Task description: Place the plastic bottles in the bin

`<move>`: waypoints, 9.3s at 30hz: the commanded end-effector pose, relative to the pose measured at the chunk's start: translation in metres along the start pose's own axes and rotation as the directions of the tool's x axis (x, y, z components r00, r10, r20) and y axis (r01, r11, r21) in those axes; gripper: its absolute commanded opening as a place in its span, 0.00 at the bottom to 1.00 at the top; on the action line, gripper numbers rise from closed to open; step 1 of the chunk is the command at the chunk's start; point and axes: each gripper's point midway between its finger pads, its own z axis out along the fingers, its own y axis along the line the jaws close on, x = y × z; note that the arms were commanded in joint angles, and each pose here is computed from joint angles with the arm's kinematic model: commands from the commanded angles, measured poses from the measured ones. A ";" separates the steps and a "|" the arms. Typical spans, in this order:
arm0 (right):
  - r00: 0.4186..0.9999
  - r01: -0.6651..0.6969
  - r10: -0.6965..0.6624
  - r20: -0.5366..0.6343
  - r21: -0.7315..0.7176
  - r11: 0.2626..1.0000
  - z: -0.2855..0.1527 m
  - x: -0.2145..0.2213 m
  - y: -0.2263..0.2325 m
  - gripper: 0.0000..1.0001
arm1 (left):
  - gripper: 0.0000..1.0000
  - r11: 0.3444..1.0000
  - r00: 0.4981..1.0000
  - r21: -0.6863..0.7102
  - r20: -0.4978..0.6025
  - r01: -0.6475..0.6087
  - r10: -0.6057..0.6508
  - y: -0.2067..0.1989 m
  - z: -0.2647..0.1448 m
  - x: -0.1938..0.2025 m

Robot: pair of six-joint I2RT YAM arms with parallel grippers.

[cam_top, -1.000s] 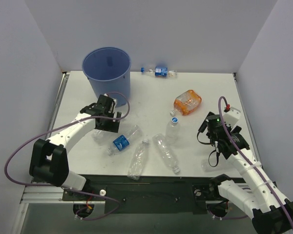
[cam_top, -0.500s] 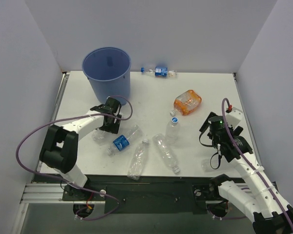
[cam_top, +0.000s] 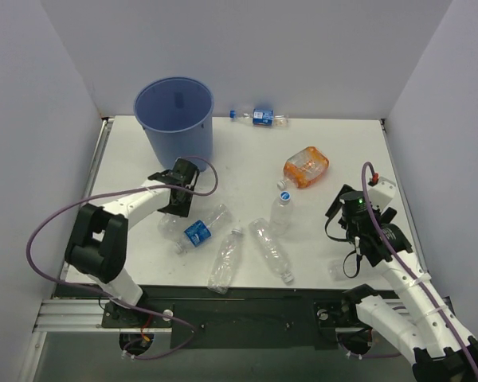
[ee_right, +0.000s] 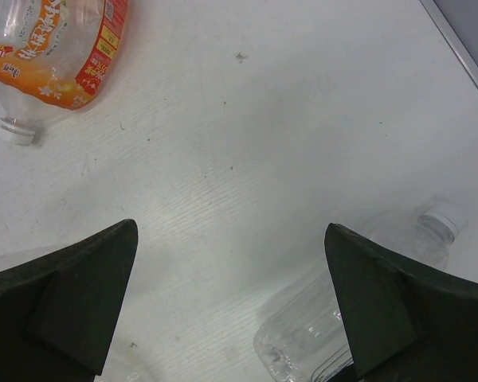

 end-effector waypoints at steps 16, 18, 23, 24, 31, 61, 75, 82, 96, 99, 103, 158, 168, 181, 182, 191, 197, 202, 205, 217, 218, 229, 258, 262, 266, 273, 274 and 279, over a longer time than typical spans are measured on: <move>0.998 -0.036 0.036 0.057 0.003 0.999 -0.003 -0.008 -0.005 0.97 | 0.04 0.903 0.722 0.425 0.645 -0.067 -0.251 -0.008 -0.292 -0.169; 0.996 -0.048 0.048 0.068 -0.006 0.999 -0.006 -0.010 -0.005 0.96 | 0.03 0.911 0.665 0.412 0.689 -0.034 -0.287 0.002 -0.301 -0.202; 0.994 -0.074 0.075 0.083 -0.014 0.997 -0.011 -0.008 -0.012 0.96 | 0.03 0.916 0.528 0.393 0.764 0.075 -0.371 0.049 -0.313 -0.280; 0.993 -0.080 0.081 0.085 -0.012 0.997 -0.011 -0.008 -0.014 0.96 | 0.03 0.914 0.506 0.395 0.771 0.095 -0.387 0.052 -0.304 -0.296; 0.988 -0.109 0.110 0.109 -0.010 0.994 -0.022 -0.006 -0.029 0.96 | 0.13 0.905 0.480 0.380 0.768 0.190 -0.424 0.076 -0.247 -0.353; 0.994 -0.063 0.066 0.084 -0.044 0.997 -0.005 -0.003 -0.005 0.96 | 0.94 0.944 0.955 0.283 0.283 -0.172 0.089 -0.068 -0.143 -0.006; 0.996 -0.054 0.057 0.068 -0.034 0.998 -0.002 0.002 -0.004 0.96 | 0.88 0.914 0.964 0.312 0.137 -0.259 0.227 -0.111 -0.081 0.026; 0.996 -0.055 0.057 0.073 -0.030 0.998 -0.002 0.002 -0.005 0.96 | 0.79 0.936 0.962 0.226 0.116 -0.268 0.247 -0.113 -0.048 0.021; 0.996 -0.042 0.044 0.081 -0.023 0.999 -0.002 -0.003 -0.005 0.96 | 0.17 0.955 0.939 0.092 0.233 -0.281 0.253 -0.084 -0.097 -0.036; 0.995 -0.047 0.049 0.084 -0.024 0.999 -0.002 -0.003 -0.005 0.96 | 0.12 0.962 0.911 0.088 0.353 -0.257 0.211 -0.071 -0.145 -0.075; 0.996 -0.047 0.049 0.077 -0.026 0.999 -0.001 -0.001 -0.004 0.96 | 0.09 0.964 0.840 0.162 0.534 -0.211 0.094 -0.063 -0.214 -0.126; 0.996 -0.051 0.057 0.075 -0.075 0.996 -0.003 -0.002 0.013 0.95 | 0.97 0.878 0.969 0.477 0.193 0.048 -0.157 -0.154 -0.147 0.037; 0.996 -0.048 0.054 0.074 -0.069 0.996 -0.003 0.000 0.011 0.95 | 0.95 0.895 0.998 0.442 0.047 -0.052 0.035 -0.191 -0.101 0.090; 0.995 -0.051 0.058 0.086 -0.071 0.996 -0.006 -0.003 0.009 0.95 | 0.47 0.957 0.949 0.262 0.313 -0.124 0.037 -0.134 -0.164 -0.014; 0.995 -0.051 0.057 0.085 -0.072 0.996 -0.006 -0.003 0.010 0.95 | 0.47 0.957 0.940 0.261 0.340 -0.123 0.027 -0.126 -0.174 -0.027; 0.993 -0.065 0.074 0.089 -0.092 0.994 -0.008 -0.004 0.013 0.95 | 0.45 0.964 0.646 0.256 0.726 0.066 -0.237 -0.014 -0.288 -0.234; 0.991 -0.076 0.086 0.107 -0.093 0.993 -0.013 -0.009 0.009 0.95 | 0.44 0.959 0.398 0.224 0.875 0.174 -0.276 0.045 -0.336 -0.320; 0.989 -0.080 0.090 0.119 -0.084 0.993 -0.017 -0.011 0.003 0.95 | 0.44 0.954 0.309 0.182 0.917 0.238 -0.251 0.074 -0.314 -0.359; 0.988 -0.085 0.094 0.123 -0.080 0.993 -0.019 -0.012 -0.001 0.95 | 0.80 0.944 0.328 0.174 0.907 0.281 -0.265 0.082 -0.282 -0.366; 0.988 -0.094 0.101 0.118 -0.071 0.993 -0.016 -0.006 -0.003 0.95 | 0.95 0.974 0.507 0.217 0.834 0.060 -0.217 0.009 -0.300 -0.298; 0.988 -0.094 0.102 0.116 -0.072 0.993 -0.016 -0.005 -0.002 0.95 | 0.95 0.972 0.515 0.231 0.830 0.035 -0.215 0.003 -0.309 -0.285; 0.988 -0.091 0.099 0.116 -0.075 0.993 -0.011 -0.005 0.005 0.95 | 0.95 0.727 0.725 0.634 0.627 -0.264 -0.285 -0.177 -0.279 -0.125; 0.989 -0.074 0.080 0.122 -0.058 0.996 -0.011 -0.007 0.002 0.95 | 0.91 0.683 0.565 0.490 0.814 -0.542 -0.136 -0.307 -0.236 -0.099; 0.990 -0.071 0.078 0.119 -0.055 0.996 -0.011 -0.006 0.002 0.95 | 0.78 0.694 0.577 0.502 0.803 -0.516 -0.152 -0.306 -0.231 -0.098; 0.990 -0.076 0.082 0.112 -0.060 0.995 -0.010 -0.005 0.004 0.95 | 0.59 0.702 0.589 0.505 0.794 -0.502 -0.151 -0.309 -0.223 -0.097; 0.989 -0.076 0.084 0.119 -0.064 0.995 -0.011 -0.007 0.003 0.95 | 0.15 0.793 0.503 0.415 0.849 -0.446 -0.161 -0.268 -0.253 -0.126; 0.989 -0.076 0.083 0.121 -0.064 0.995 -0.012 -0.007 0.003 0.95 | 0.13 0.808 0.465 0.400 0.867 -0.433 -0.180 -0.254 -0.272 -0.137; 0.989 -0.080 0.087 0.120 -0.067 0.995 -0.012 -0.007 0.003 0.95 | 0.03 0.887 0.277 0.263 0.947 -0.380 -0.162 -0.183 -0.335 -0.184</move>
